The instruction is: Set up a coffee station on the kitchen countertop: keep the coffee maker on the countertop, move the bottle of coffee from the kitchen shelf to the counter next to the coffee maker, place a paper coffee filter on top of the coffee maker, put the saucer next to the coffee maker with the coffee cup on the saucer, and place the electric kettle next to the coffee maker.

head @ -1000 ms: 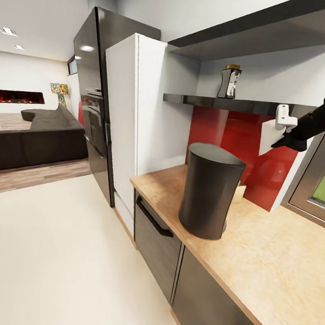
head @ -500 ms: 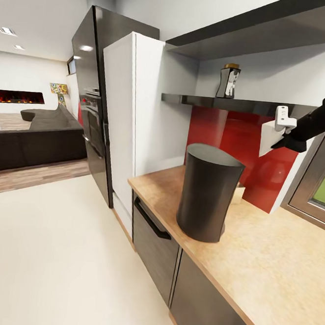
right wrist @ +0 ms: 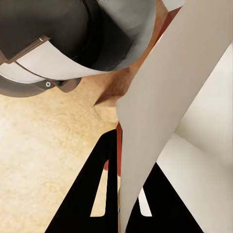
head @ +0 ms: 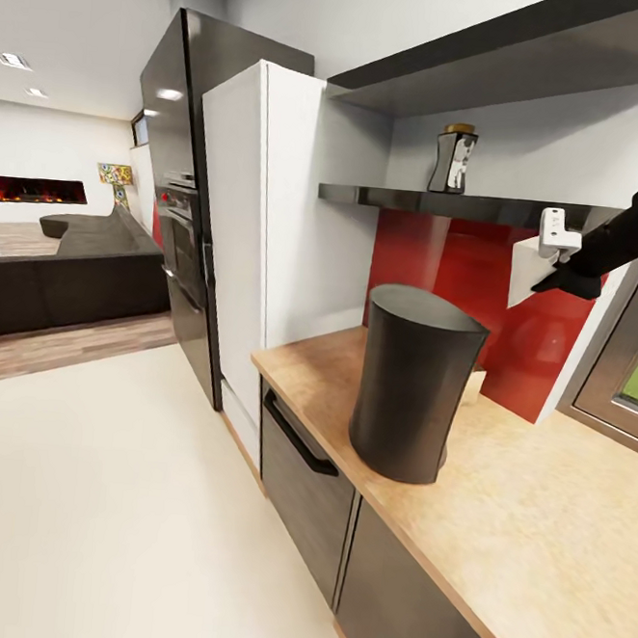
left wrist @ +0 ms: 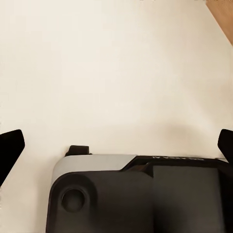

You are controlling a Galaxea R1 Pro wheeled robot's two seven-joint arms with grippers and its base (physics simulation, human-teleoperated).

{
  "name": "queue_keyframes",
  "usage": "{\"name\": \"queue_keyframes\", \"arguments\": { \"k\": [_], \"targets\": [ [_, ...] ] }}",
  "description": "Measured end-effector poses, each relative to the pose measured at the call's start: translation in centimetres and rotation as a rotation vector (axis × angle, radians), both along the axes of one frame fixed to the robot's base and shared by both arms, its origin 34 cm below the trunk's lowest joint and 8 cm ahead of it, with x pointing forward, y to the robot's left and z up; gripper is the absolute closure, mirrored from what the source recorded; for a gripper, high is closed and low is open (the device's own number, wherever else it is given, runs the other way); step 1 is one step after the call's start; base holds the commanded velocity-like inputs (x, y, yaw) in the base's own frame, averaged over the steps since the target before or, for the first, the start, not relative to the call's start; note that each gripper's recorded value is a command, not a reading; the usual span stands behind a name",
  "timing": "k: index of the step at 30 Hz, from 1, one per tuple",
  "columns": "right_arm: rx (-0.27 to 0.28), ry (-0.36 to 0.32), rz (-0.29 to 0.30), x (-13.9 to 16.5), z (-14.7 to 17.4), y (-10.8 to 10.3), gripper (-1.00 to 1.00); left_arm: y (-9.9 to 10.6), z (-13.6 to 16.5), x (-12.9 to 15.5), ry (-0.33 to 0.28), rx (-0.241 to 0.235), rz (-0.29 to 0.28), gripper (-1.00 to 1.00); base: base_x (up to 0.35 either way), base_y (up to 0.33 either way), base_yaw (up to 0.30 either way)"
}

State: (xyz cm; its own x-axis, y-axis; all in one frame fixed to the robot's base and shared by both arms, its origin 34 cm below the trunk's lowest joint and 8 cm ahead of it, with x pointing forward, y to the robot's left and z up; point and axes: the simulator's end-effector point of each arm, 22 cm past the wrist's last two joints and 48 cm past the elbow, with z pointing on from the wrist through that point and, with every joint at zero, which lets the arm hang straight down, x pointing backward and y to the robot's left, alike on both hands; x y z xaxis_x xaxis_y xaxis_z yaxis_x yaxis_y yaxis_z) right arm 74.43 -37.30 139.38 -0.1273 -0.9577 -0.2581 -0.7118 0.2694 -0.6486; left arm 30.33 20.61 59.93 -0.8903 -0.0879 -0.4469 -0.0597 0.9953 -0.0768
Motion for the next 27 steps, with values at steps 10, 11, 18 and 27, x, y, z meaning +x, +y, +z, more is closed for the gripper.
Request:
{"name": "queue_keyframes", "arguments": {
  "k": [10, 11, 18, 27],
  "targets": [
    [0.003, 0.001, 0.002, -0.02, -0.01, 0.05, 1.0, -0.01, 0.01, 0.02, -0.001, 0.0, -0.001, -1.0, 0.091, 0.066, 0.0],
    [0.002, 0.001, 0.002, -0.02, -0.02, 0.06, 1.0, -0.02, 0.02, 0.04, -0.001, 0.0, -0.001, -1.0, 0.081, -0.036, 0.0],
    [0.0, 0.004, 0.004, 0.01, -0.13, 0.16, 1.0, -0.02, 0.03, 0.09, -0.002, 0.0, -0.001, -1.0, 0.032, -0.021, 0.0],
    [-0.014, 0.015, 0.004, 0.05, -0.59, 0.18, 1.0, -0.01, 0.05, 0.13, -0.003, 0.0, -0.001, -1.0, 0.068, 0.008, 0.0]
  ]
}}
